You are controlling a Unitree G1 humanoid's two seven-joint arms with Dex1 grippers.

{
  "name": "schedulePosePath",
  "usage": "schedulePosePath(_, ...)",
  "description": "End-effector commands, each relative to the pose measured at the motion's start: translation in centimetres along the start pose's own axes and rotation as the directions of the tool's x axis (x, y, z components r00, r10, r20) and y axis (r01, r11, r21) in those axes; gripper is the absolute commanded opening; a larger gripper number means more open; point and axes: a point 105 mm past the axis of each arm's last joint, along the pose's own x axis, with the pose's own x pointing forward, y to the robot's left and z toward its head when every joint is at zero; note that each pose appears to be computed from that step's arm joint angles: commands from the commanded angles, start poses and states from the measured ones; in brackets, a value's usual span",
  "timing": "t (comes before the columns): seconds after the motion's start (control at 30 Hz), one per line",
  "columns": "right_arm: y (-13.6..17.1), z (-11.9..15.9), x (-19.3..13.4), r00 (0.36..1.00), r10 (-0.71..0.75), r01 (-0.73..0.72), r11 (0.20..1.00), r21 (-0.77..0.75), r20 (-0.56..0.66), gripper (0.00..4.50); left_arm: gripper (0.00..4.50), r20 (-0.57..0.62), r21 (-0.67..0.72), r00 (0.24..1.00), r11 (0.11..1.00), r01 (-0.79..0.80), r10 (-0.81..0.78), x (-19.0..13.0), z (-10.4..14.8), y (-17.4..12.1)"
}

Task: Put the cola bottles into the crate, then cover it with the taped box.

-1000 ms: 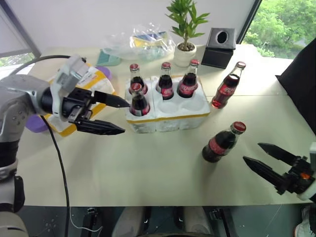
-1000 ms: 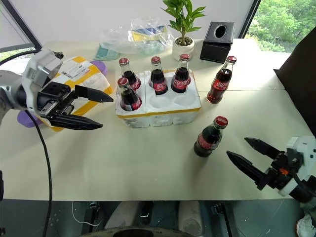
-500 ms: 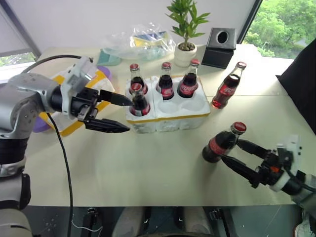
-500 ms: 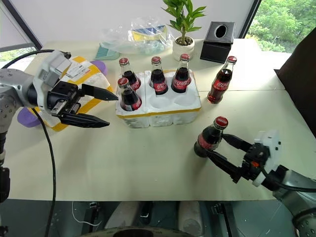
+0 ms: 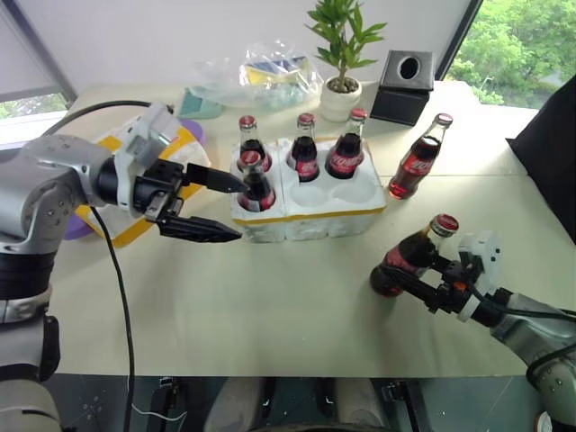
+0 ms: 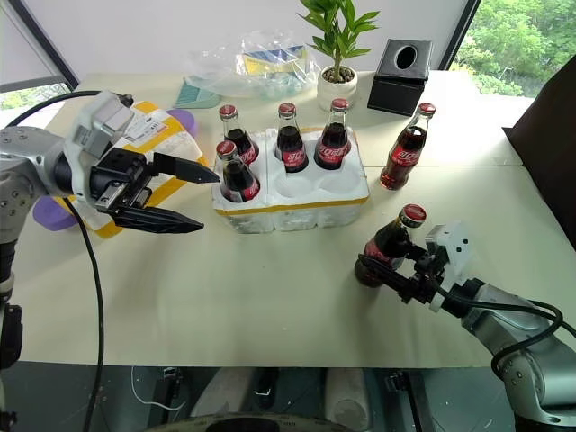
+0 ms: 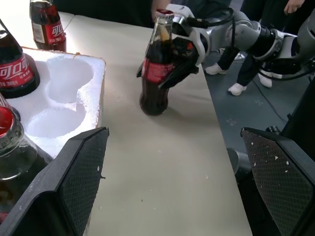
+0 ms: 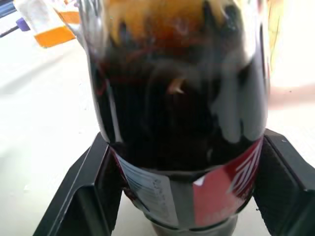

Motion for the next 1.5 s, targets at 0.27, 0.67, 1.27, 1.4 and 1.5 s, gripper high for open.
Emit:
schedulePosePath(0.27,3.9,12.2,0.7,0.911,0.298,-0.265,0.952,-0.151,0.283,2.85,4.50,0.017,0.049,0.999,0.998,-0.030,0.029,-0.7,1.0,-0.4)
schedulePosePath(0.67,2.4,15.4,11.9,0.901,0.338,-0.290,0.936,-0.201,0.273,2.85,4.50,0.022,0.068,0.996,0.994,-0.091,0.090,-1.1,1.2,-0.6)
schedulePosePath(1.27,1.7,9.4,16.7,0.944,0.329,-0.316,0.897,-0.309,-0.011,4.44,4.50,0.043,0.070,0.989,0.988,-0.141,0.138,-1.2,1.2,-0.8)
schedulePosePath(1.4,0.8,11.2,15.1,0.954,0.288,-0.254,0.925,-0.284,0.083,4.44,4.50,0.045,0.069,0.990,0.988,-0.138,0.135,-1.1,1.1,-0.8)
schedulePosePath(1.5,-0.7,12.8,11.2,0.961,0.216,-0.173,0.957,-0.232,0.175,4.44,4.50,0.045,0.066,0.990,0.988,-0.137,0.134,-1.1,1.0,-0.9)
